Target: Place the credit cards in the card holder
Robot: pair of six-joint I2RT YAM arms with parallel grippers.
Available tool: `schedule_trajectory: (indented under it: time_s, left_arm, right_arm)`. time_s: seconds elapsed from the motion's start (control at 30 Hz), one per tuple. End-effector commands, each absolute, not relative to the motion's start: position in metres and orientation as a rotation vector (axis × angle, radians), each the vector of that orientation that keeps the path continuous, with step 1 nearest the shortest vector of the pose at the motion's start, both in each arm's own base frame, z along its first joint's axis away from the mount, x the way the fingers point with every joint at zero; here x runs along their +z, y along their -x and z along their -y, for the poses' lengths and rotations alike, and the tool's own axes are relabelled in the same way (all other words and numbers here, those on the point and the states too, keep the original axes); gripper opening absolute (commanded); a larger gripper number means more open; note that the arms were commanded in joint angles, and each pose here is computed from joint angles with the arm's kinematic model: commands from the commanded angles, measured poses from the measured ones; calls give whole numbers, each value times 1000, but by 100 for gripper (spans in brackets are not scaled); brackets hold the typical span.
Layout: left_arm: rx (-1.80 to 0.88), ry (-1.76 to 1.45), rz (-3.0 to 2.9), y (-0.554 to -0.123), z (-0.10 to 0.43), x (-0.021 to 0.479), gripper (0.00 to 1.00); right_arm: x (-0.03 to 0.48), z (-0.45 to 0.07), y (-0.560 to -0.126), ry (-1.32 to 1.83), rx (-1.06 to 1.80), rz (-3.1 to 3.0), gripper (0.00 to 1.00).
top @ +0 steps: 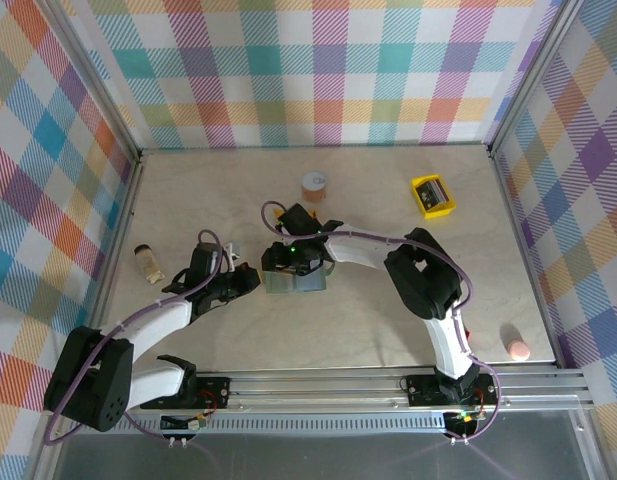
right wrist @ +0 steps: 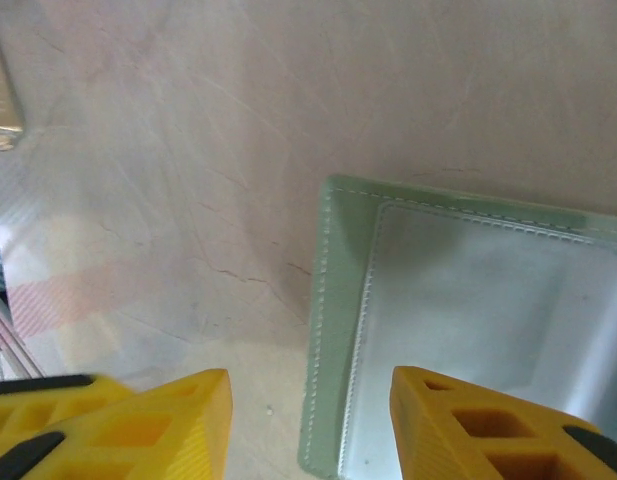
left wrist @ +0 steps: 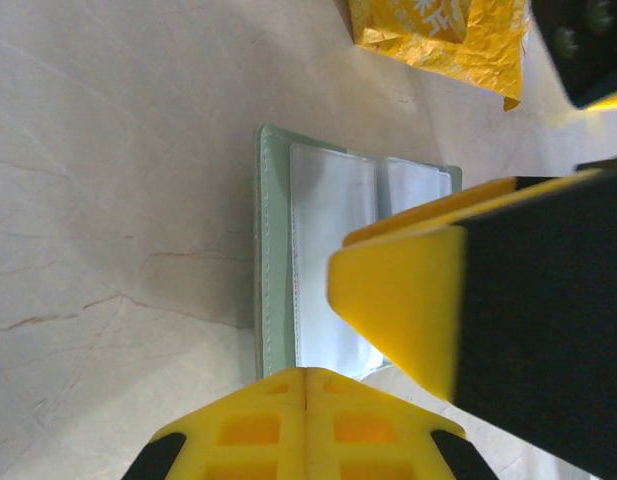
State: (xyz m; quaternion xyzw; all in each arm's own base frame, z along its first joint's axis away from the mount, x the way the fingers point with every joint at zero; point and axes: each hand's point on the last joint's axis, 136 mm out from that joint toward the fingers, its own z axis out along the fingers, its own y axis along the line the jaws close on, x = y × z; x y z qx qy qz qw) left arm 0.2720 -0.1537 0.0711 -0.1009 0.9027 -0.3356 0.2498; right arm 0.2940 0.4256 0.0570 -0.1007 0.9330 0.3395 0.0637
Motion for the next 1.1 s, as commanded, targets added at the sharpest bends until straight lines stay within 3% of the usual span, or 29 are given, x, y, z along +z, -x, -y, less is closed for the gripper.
schedule_trajectory:
  time_s: [0.0,0.3,0.4,0.47,0.57,0.73,0.9,0.93,1.07]
  left_arm:
    - [-895,324,-2493,-263,145,63,4]
    - [-970,250,-2404,-270,154,83,6]
    - [-1033,207,-2348,-273,162,99,17]
    - [-1092,169,-2299,-276,169,114,32]
    - [-1154,127,-2232,-281,179,134,47]
    - [-1209,68,-2153,-293,192,163,61]
    - [-1192,47,-2167,-303,196,171,70]
    - [-1182,46,-2176,-305,196,171,77]
    - [-1174,50,-2209,-310,197,166,80]
  right_arm:
    - [63,-435,-294,318,1077,-2804,46]
    - [128,-378,-307,235,1152,-2607,47]
    - [154,-327,-317,167,1142,-2505,49]
    - [166,-279,-326,85,1114,-2440,53]
    - [171,-203,-338,-56,999,-2367,58]
    - [174,-110,-341,-182,786,-2300,66]
    - [167,-81,-332,-165,718,-2376,69]
    - [166,-81,-332,-155,725,-2375,69]
    - [162,-81,-333,-165,728,-2387,69]
